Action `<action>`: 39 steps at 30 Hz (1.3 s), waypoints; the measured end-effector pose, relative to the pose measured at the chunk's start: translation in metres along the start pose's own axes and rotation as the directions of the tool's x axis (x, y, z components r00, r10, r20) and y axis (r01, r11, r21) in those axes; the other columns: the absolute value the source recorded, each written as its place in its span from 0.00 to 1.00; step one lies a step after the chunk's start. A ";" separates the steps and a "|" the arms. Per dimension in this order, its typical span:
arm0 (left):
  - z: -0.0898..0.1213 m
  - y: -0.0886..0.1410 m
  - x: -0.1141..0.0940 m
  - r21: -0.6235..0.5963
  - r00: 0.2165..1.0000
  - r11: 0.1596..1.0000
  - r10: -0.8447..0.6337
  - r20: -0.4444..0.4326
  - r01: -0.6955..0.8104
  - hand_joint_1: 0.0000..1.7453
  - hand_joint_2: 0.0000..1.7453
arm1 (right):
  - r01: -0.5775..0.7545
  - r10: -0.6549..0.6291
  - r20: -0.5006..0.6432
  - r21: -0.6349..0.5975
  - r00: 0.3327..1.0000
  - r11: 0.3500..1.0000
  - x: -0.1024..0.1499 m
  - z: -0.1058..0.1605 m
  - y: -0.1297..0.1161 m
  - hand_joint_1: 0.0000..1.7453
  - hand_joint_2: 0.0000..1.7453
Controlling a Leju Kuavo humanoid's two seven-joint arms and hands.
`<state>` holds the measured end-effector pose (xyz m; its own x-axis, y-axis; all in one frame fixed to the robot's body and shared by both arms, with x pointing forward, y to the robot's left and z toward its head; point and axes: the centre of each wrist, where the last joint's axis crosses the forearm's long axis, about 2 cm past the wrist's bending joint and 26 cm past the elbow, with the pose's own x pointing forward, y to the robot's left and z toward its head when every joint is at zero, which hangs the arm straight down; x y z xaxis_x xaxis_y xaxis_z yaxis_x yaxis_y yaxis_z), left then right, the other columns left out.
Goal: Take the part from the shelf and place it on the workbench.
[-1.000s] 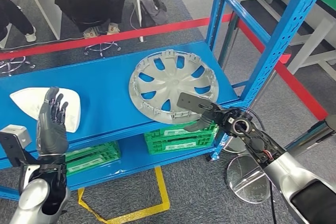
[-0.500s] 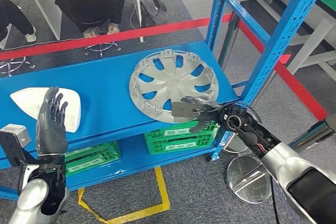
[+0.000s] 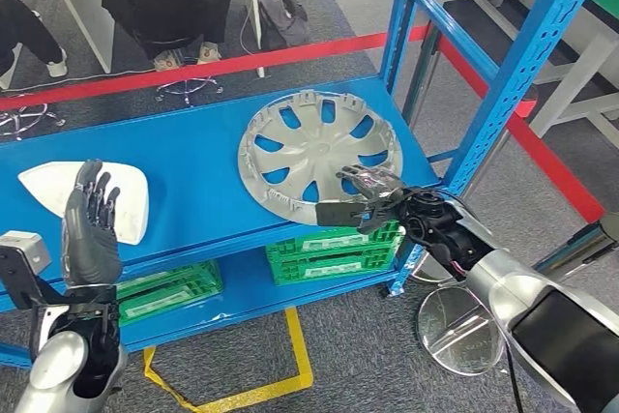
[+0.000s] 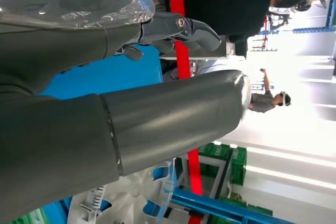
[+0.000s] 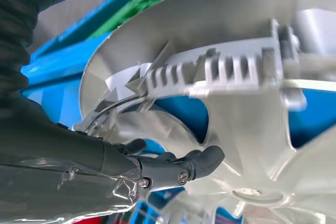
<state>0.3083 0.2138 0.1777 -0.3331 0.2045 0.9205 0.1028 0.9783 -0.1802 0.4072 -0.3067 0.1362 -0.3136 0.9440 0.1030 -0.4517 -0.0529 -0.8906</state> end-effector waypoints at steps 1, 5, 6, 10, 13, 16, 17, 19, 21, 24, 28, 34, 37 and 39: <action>0.000 0.000 0.000 0.002 1.000 1.000 0.000 0.001 0.000 0.00 0.00 | -0.029 0.029 0.002 -0.008 1.000 1.000 0.000 -0.001 0.002 0.00 1.00; 0.000 0.001 0.000 0.014 1.000 1.000 0.002 0.004 -0.002 0.00 0.00 | -0.131 0.132 0.015 -0.036 0.991 0.991 0.003 -0.005 0.011 0.00 1.00; 0.000 0.002 0.000 0.018 1.000 1.000 0.002 0.005 -0.002 0.00 0.00 | -0.154 0.155 0.020 -0.044 0.988 0.987 0.005 -0.006 0.013 0.00 1.00; 0.000 0.004 0.000 0.030 1.000 1.000 -0.002 0.006 0.002 0.00 0.00 | -0.210 0.213 0.037 -0.061 0.976 0.976 0.010 -0.009 0.023 0.00 1.00; 0.000 0.005 0.000 0.031 1.000 1.000 -0.004 0.007 0.003 0.00 0.00 | -0.220 0.222 0.043 -0.056 0.974 0.974 0.012 -0.010 0.027 0.00 1.00; 0.000 0.005 0.000 0.026 1.000 1.000 -0.002 0.010 0.002 0.00 0.00 | -0.222 0.224 0.056 -0.042 0.973 0.974 0.015 -0.012 0.032 0.00 1.00; 0.000 0.005 0.001 0.022 1.000 1.000 0.000 0.014 -0.001 0.00 0.00 | -0.223 0.225 0.065 -0.040 0.972 0.974 0.017 -0.013 0.033 0.00 1.00; -0.002 0.005 0.001 0.015 1.000 1.000 0.005 0.023 -0.005 0.00 0.00 | -0.222 0.224 0.085 -0.040 0.971 0.974 0.021 -0.014 0.035 0.00 1.00; -0.003 0.005 0.002 0.013 1.000 1.000 0.007 0.029 -0.008 0.00 0.00 | -0.215 0.218 0.106 -0.040 0.970 0.976 0.026 -0.016 0.036 0.00 1.00; -0.004 0.005 0.002 0.013 0.999 1.000 0.010 0.034 -0.011 0.00 0.00 | -0.150 0.152 0.152 -0.022 0.977 0.988 0.036 -0.018 0.038 0.00 1.00; -0.004 0.005 0.002 0.011 0.999 1.000 0.011 0.038 -0.012 0.00 0.00 | 0.000 -0.008 0.211 0.036 0.977 0.999 0.055 -0.022 0.035 0.00 1.00; -0.005 0.005 0.002 0.006 0.999 1.000 0.012 0.042 -0.012 0.00 0.00 | 0.184 -0.209 0.262 0.116 0.942 0.976 0.086 -0.021 0.026 0.00 1.00; -0.005 0.005 0.003 0.002 0.999 1.000 0.013 0.046 -0.013 0.00 0.00 | 0.219 -0.250 0.288 0.135 0.924 0.966 0.098 -0.018 0.026 0.00 1.00; -0.006 0.004 0.003 0.001 0.999 1.000 0.013 0.047 -0.013 0.00 0.00 | 0.225 -0.257 0.304 0.137 0.917 0.965 0.104 -0.016 0.027 0.00 1.00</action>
<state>0.3135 0.2184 0.1815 -0.3757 0.2190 0.9005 0.1067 0.9754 -0.1927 0.3759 -0.2042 0.1160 -0.4259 0.7803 0.4579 -0.6203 0.1166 -0.7756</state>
